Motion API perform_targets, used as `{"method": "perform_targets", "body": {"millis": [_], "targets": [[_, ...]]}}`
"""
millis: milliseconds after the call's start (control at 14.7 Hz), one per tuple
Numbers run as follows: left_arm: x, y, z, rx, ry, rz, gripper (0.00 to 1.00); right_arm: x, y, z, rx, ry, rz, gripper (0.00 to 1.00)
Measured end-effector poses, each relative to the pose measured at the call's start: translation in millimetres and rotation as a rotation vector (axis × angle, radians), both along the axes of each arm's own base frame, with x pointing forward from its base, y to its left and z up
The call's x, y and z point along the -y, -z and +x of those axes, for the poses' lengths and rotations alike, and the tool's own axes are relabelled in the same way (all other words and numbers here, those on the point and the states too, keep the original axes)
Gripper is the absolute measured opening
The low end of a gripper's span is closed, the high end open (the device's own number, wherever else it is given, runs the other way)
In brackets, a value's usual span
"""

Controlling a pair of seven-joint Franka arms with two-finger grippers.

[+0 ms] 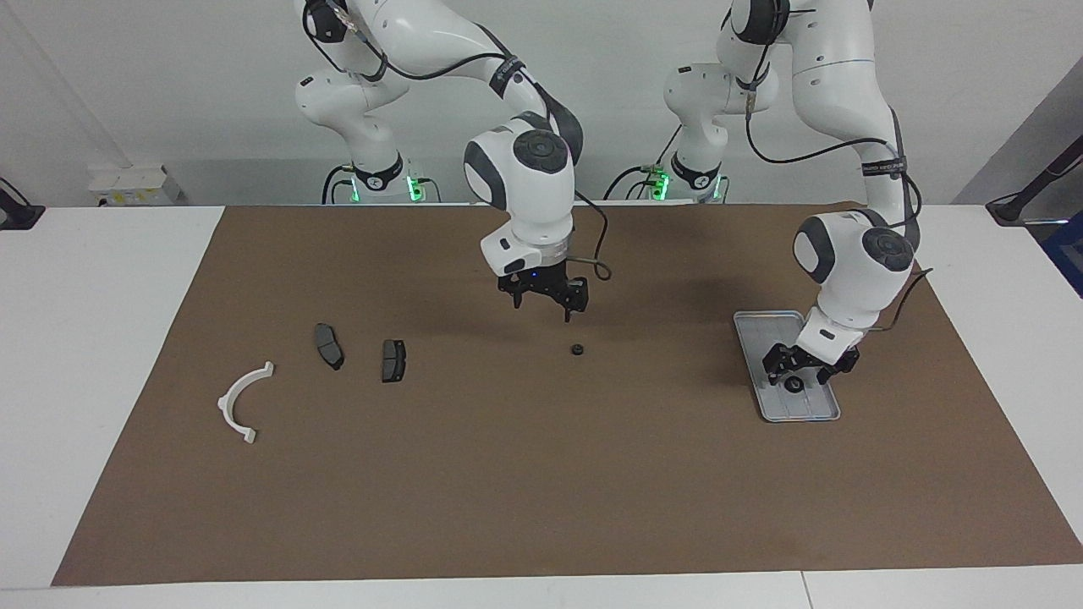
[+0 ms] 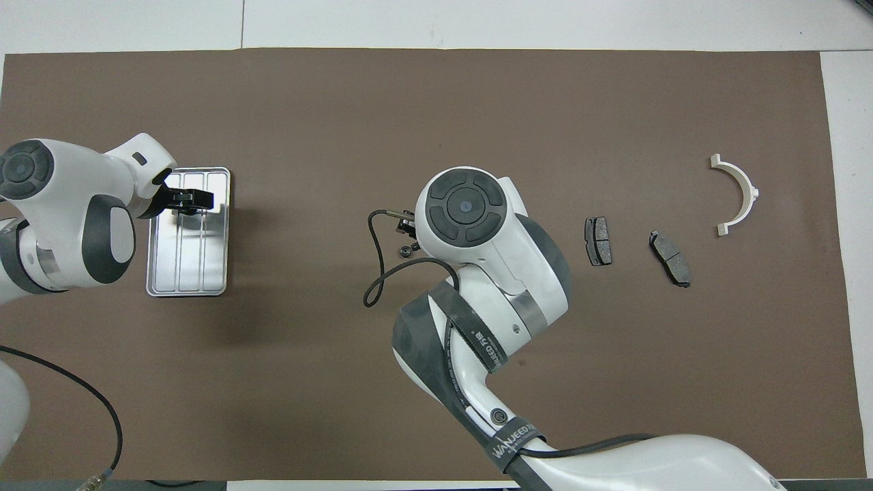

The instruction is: Place bearing gear from tray to pile

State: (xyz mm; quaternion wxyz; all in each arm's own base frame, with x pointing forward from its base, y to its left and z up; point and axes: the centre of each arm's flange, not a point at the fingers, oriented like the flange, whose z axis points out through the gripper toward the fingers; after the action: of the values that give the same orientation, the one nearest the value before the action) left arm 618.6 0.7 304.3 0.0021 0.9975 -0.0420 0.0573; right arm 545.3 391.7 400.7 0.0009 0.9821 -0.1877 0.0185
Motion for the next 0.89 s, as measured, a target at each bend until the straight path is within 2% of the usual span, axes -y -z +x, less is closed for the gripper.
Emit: {"method": "perform_targets", "body": {"millis": [273, 341, 409, 477, 545, 613, 749, 886], "targets": [[-1, 6, -3, 0.005, 0.0, 0.001, 1.0, -36, 52, -1.7, -0.012, 0.017, -0.08, 1.0], [-1, 6, -4, 0.005, 0.001, 0.002, 0.91, -38, 63, -0.5, -0.018, 0.025, -0.088, 1.0], [-1, 7, -4, 0.006, 0.002, 0.002, 0.9, -39, 72, 1.6, -0.018, 0.04, -0.09, 1.0], [-2, 7, -4, 0.007, 0.002, 0.002, 0.84, -41, 79, 3.1, -0.013, 0.05, -0.084, 1.0], [-2, 7, -4, 0.007, 0.002, 0.002, 0.73, -45, 82, 3.3, -0.002, 0.057, -0.074, 1.0], [-1, 6, -4, 0.008, 0.002, 0.002, 0.57, -49, 81, 2.8, 0.013, 0.07, -0.06, 1.0], [-1, 5, -3, 0.012, 0.002, 0.001, 0.36, -57, 81, 0.4, 0.033, 0.1, -0.039, 1.0], [-1, 5, -3, 0.013, 0.002, 0.001, 0.35, -61, 85, -0.7, 0.042, 0.109, -0.029, 1.0]]}}
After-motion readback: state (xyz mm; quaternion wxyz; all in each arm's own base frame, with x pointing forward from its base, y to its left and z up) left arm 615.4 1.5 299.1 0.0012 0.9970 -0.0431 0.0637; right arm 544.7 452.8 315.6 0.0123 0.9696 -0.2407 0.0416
